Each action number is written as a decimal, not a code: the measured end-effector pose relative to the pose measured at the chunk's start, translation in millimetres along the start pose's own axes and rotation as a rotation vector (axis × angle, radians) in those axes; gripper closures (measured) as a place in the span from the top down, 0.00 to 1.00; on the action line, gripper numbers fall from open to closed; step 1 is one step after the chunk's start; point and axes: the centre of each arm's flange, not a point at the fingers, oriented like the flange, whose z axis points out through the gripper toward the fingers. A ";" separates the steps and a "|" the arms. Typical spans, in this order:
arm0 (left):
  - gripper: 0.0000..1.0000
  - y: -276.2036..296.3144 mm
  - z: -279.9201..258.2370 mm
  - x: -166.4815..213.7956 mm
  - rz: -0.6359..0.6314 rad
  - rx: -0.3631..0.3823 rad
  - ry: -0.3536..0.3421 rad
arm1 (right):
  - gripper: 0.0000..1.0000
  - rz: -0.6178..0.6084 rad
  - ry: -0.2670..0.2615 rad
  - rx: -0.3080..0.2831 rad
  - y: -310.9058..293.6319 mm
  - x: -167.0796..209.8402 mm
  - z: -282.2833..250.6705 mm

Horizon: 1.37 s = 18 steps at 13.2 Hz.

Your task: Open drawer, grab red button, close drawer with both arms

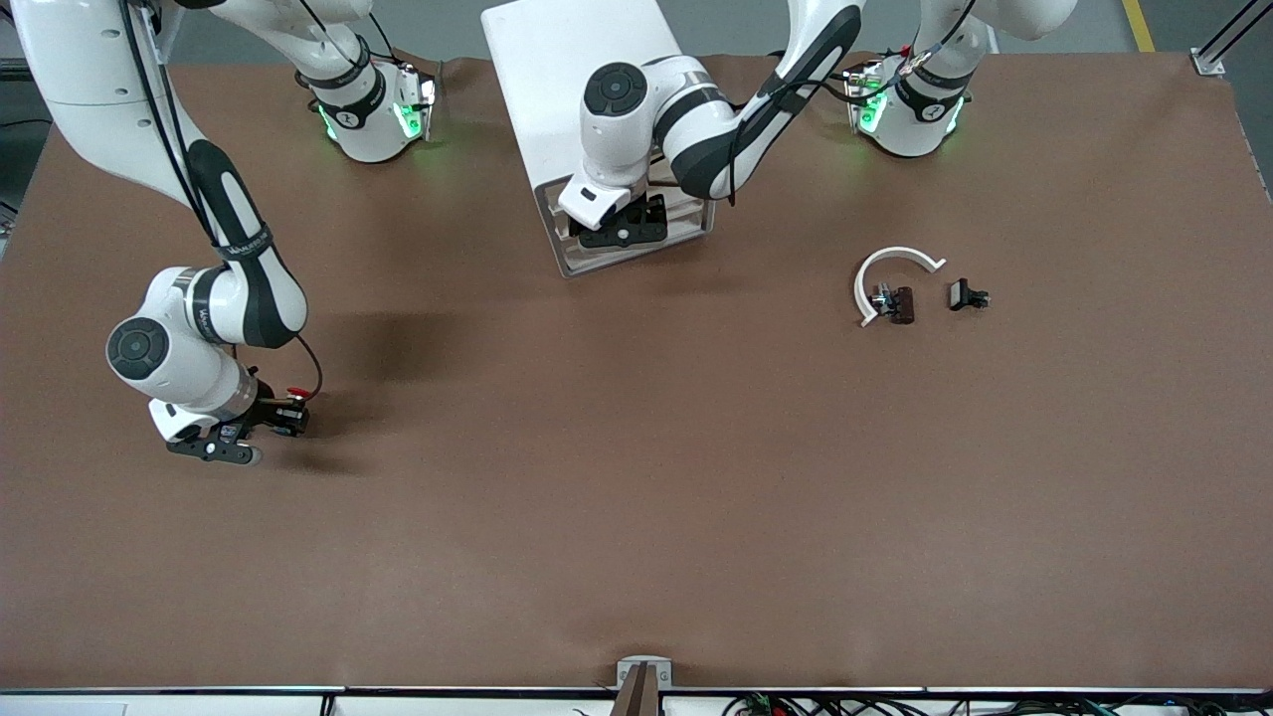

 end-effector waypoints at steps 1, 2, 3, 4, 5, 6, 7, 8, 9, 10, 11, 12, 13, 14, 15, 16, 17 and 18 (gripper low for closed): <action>1.00 0.6 -0.7 -0.2 0.001 -0.001 0.001 | 0.42 -0.001 -0.003 0.000 -0.5 0.1 2.1; 1.00 0.8 -0.8 -0.2 0.001 -0.002 0.001 | 0.42 -0.003 -0.006 -0.001 -1.5 0.2 4.9; 1.00 0.8 -0.9 -0.1 0.001 -0.002 0.001 | 0.42 -0.006 -0.010 -0.001 -2.6 0.0 8.3; 1.00 0.7 -0.8 0.0 0.002 -0.002 0.001 | 0.42 -0.008 -0.014 -0.001 -3.9 0.0 11.3; 1.00 0.6 -0.6 0.4 0.001 -0.001 0.001 | 0.42 -0.010 -0.017 -0.001 -5.1 0.1 13.7; 1.00 0.5 -0.1 1.9 -0.001 -0.001 0.001 | 0.42 -0.012 -0.017 -0.001 -5.8 0.6 14.8; 1.00 0.5 0.1 7.3 -0.009 -0.004 0.002 | 0.42 -0.013 -0.018 -0.001 -5.9 0.6 14.9; 1.00 0.1 -0.1 19.0 -0.023 -0.010 0.003 | 0.42 -0.014 -0.018 -0.002 -6.0 0.6 14.9; 1.00 -2.0 0.0 36.8 -0.035 -0.018 0.004 | 0.42 -0.015 -0.018 -0.002 -6.1 0.6 15.0; 1.00 -6.1 -0.4 58.6 -0.048 -0.028 0.006 | 0.42 -0.016 -0.018 -0.002 -6.2 0.6 15.0; 1.00 -12.8 -1.5 82.5 -0.058 -0.037 0.009 | 0.42 -0.016 -0.018 -0.002 -6.3 0.7 15.0; 1.00 -22.7 -3.4 107.3 -0.062 -0.046 0.014 | 0.47 -0.017 -0.018 -0.002 -6.5 0.6 15.3; 1.00 -34.1 -6.3 129.9 -0.061 -0.053 0.019 | 0.57 -0.018 -0.019 -0.002 -7.0 0.4 16.1; 1.00 -46.4 -9.1 149.0 -0.060 -0.053 0.023 | 0.66 -0.018 -0.020 -0.002 -7.3 0.3 16.6; 1.00 -58.6 -11.4 164.2 -0.055 -0.043 0.019 | 0.74 -0.018 -0.019 -0.002 -7.5 0.8 16.3; 1.00 -71.0 -14.5 178.5 -0.045 -0.029 0.013 | 0.85 -0.019 -0.015 -0.001 -7.8 2.5 14.6; 1.00 -84.8 -20.7 193.9 -0.033 -0.018 0.009 | 0.95 -0.024 -0.007 -0.001 -8.1 5.5 11.6; 1.00 -101.9 -30.4 210.9 -0.021 -0.007 0.007 | 1.00 -0.038 -0.001 0.000 -8.2 9.0 7.7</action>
